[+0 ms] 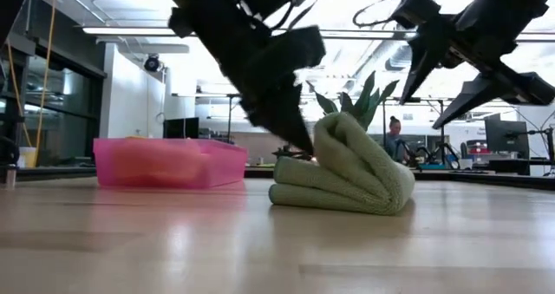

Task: Fold microfiber towels
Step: Fold the green microfiber towel

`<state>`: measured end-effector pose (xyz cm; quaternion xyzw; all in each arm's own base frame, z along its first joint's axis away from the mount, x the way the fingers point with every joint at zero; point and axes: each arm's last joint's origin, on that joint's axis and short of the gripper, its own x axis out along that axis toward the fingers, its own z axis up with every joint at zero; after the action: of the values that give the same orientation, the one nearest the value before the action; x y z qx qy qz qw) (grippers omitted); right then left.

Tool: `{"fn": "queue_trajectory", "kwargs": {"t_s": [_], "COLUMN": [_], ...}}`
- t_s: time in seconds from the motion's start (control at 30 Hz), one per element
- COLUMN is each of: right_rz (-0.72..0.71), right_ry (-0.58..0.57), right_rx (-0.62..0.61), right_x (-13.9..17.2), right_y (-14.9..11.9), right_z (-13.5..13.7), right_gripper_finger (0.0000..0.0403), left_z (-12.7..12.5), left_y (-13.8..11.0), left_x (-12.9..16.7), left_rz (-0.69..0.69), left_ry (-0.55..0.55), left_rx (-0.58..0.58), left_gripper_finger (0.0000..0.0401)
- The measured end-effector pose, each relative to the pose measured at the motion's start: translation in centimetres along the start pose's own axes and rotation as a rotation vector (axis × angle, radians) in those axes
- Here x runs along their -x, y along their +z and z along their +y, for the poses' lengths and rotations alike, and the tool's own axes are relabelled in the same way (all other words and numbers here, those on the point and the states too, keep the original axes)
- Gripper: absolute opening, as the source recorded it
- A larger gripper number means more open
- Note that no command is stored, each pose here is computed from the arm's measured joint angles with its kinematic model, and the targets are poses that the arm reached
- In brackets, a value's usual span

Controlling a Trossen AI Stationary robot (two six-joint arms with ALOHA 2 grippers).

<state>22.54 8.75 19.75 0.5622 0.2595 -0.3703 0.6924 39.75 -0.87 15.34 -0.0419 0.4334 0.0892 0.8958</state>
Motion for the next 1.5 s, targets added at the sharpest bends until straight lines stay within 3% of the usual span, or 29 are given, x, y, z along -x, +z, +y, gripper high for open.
{"fn": "queue_trajectory", "kwargs": {"t_s": [0.1, 0.3, 0.5, 0.7, 0.83, 1.07, 1.33, 1.5], "right_rz": [-0.002, -0.006, -0.018, -0.018, -0.019, -0.024, -0.028, -0.032], "right_ry": [0.001, 0.022, 0.014, 0.024, 0.021, 0.007, -0.003, -0.014], "right_rx": [0.022, 0.026, 0.047, 0.052, 0.061, 0.069, 0.073, 0.076], "right_x": [0.4, 0.7, 0.8, 0.9, 1.0, 1.0, 1.0, 1.0], "right_y": [0.2, 0.3, 0.3, 0.3, 0.3, 0.4, 0.4, 0.5], "right_z": [-0.1, 0.1, -0.1, 0.0, -0.1, -0.2, -0.3, -0.5], "right_gripper_finger": [0.0217, 0.0217, 0.0217, 0.0217, 0.0217, 0.0217, 0.0217, 0.0217], "left_z": [0.3, 0.6, -1.5, -3.6, -4.2, -3.6, -3.6, -2.7], "left_y": [-0.2, 2.1, 4.0, 1.2, -0.4, -1.8, -1.9, -1.2], "left_x": [0.8, 4.2, 3.7, -0.4, -1.6, -1.4, -1.7, 0.7], "left_rz": [0.041, -0.111, -0.314, -0.185, -0.071, 0.07, 0.074, 0.095], "left_ry": [0.009, 0.015, -0.237, -0.288, -0.277, -0.191, -0.177, -0.169], "left_rx": [-0.004, -0.004, 0.01, 0.029, 0.031, -0.073, -0.094, -0.143], "left_gripper_finger": [0.0, 0.0, 0.0, 0.0, 0.0, 0.0, 0.0, 0.0]}}
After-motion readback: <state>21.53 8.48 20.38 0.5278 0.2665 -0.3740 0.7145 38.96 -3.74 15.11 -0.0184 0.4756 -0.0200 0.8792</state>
